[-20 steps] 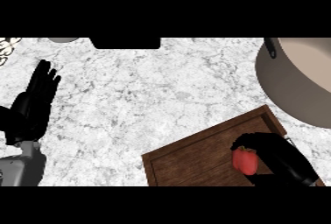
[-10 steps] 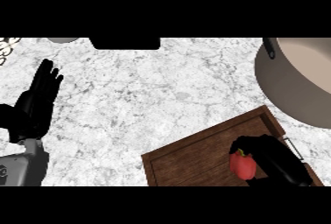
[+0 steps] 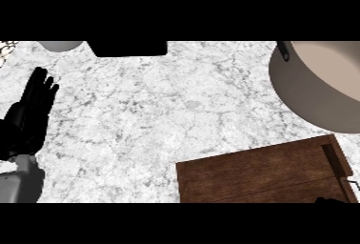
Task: Pick the bell pepper from the tray and place it in the pot
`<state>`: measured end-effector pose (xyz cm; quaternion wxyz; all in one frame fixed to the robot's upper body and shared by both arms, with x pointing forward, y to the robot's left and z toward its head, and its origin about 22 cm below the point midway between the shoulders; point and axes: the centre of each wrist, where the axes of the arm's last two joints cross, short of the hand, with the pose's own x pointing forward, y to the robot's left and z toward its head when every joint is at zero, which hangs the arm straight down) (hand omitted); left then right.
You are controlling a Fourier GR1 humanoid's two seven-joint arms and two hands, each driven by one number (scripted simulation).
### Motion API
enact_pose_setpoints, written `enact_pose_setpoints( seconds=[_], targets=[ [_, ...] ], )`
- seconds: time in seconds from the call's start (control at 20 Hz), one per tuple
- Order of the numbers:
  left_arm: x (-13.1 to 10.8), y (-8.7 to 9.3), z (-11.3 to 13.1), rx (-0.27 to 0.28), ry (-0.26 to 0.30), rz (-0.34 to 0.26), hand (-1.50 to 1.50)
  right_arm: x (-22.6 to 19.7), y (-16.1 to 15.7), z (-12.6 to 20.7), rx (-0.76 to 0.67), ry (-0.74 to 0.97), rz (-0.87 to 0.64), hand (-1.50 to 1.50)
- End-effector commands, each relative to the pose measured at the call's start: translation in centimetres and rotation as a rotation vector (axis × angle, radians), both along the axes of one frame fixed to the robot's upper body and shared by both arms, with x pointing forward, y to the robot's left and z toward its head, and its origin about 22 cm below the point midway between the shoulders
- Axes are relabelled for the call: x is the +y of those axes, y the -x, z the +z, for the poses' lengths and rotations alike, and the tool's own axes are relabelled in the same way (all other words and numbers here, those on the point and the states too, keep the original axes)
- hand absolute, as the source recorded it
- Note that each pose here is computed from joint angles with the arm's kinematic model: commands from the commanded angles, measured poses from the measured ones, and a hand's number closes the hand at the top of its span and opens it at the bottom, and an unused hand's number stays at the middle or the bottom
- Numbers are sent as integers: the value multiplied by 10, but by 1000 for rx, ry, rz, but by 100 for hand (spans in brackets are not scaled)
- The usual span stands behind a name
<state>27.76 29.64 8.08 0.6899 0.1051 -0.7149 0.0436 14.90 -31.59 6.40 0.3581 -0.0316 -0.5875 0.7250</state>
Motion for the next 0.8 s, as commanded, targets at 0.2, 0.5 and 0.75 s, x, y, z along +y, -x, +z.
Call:
enact_pose_setpoints(
  seconds=[0.2,0.5,0.75],
  targets=[
    [2,10,5,5,-1,3,0,-82,15,42,-122,-353,-86,150],
    [-4,9,2,0,5,-20,0,-116,13,86,-273,-620,-264,150],
    [-13,-7,-3,5,10,-19,0,-168,8,129,-300,-684,-394,150]
  ],
)
